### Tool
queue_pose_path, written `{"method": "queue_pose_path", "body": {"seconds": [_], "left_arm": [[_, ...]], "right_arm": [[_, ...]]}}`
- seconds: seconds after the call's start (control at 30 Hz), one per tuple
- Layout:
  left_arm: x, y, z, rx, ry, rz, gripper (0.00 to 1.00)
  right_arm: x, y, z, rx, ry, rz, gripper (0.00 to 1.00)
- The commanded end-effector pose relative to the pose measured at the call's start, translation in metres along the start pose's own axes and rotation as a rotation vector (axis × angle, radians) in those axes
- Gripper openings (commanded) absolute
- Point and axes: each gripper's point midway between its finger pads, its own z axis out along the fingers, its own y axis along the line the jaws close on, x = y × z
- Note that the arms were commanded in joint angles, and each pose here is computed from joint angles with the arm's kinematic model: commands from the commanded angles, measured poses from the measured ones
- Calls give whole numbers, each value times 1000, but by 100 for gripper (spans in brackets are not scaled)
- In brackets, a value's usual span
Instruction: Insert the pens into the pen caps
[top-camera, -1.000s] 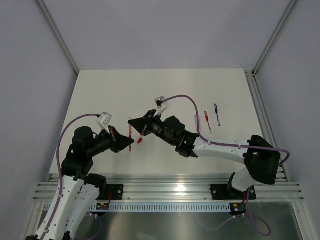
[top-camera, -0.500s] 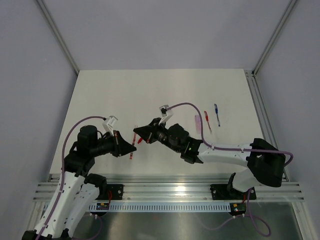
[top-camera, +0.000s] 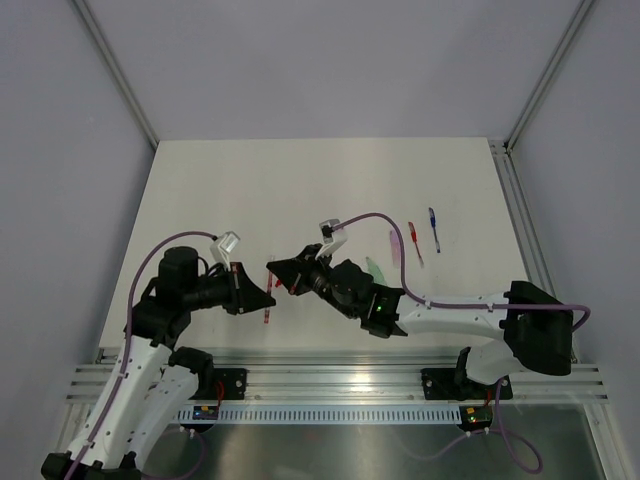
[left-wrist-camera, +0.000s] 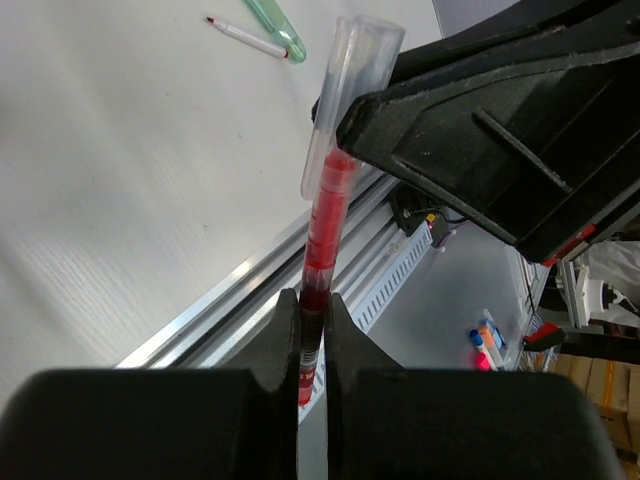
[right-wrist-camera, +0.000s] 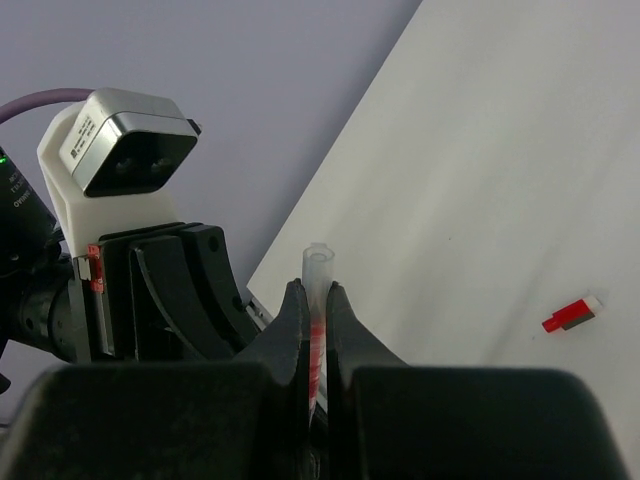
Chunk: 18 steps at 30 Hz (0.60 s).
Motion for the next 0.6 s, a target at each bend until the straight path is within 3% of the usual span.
{"method": "queue_pose_path", "body": {"seconds": [0.0,0.17,0.33,0.57], "left_arm": [[-144,-56,-30,31,-542,277,0],[-150,-65,-30,75,-547,254,0],[-159,-66,-45,7,-621,296,0],[-125,-51,-23,79,-505,265,0]], "right_arm": [[164,4,-90,-74,631,-89,0],[174,3,-90,-21,652,-138,0],[168,-5,-95,12,640,-154,0],[127,-10,-86,80,543,-214,0]]}}
